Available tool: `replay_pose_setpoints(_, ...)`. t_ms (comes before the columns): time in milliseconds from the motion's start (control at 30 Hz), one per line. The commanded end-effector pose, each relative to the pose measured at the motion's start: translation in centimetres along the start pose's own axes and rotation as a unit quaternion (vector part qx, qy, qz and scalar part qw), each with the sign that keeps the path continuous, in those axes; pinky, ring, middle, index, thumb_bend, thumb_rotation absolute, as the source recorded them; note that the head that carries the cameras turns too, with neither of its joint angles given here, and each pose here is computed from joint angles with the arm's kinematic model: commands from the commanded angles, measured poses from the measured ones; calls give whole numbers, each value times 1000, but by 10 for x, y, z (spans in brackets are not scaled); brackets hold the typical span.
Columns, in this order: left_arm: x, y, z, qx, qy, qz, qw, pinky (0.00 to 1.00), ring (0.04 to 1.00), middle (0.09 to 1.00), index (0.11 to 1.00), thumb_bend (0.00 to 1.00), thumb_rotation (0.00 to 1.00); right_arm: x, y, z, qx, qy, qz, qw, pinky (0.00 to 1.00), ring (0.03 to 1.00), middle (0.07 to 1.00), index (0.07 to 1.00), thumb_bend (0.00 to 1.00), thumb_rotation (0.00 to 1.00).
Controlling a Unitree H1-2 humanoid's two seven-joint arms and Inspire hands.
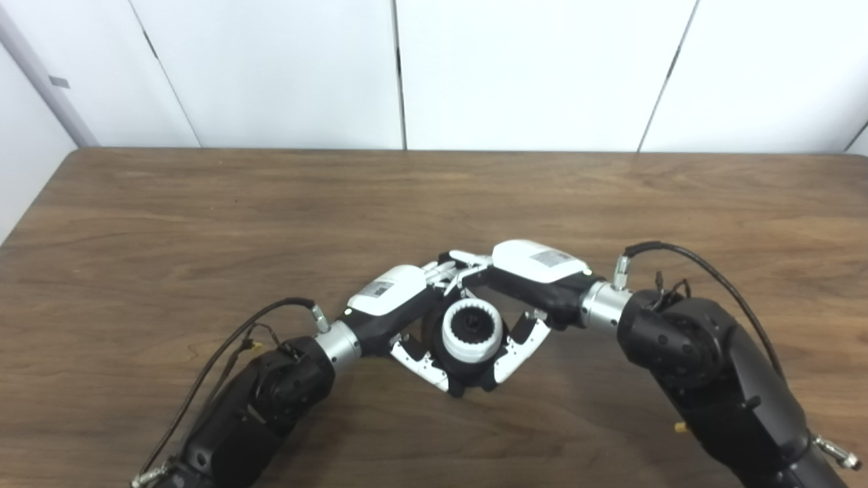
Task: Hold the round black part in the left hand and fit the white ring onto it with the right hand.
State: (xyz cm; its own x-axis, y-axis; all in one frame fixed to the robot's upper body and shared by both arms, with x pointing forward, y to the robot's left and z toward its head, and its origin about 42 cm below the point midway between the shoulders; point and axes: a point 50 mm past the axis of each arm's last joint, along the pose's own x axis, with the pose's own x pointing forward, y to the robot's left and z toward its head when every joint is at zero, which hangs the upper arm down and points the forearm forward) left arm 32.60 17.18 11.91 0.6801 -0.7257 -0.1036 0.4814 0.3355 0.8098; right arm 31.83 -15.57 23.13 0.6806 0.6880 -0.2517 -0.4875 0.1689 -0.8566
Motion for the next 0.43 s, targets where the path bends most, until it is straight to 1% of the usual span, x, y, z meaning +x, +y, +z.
replay_pose_setpoints(0,-5,-19,-7,12,23,-57,998,1000,1000,976,481,522,75,-3,-28,9,-17,-16,-40,999,903,940,987,1000,1000,338)
replay_pose_setpoints(133,-6,-20,-6,13,23,-58,998,1000,1000,978,481,522,75,-4,-33,8,-10,-17,-51,998,905,939,987,1000,1000,344)
replay_pose_setpoints(267,-6,-20,-6,11,25,-61,998,1000,1000,977,481,522,75,-5,-37,4,-7,-14,-58,998,916,946,987,1000,1000,330)
replay_pose_setpoints(400,-7,-18,-6,11,24,-61,998,1000,1000,986,481,522,75,-7,-41,-1,-8,-3,-59,998,916,951,989,1000,1000,343)
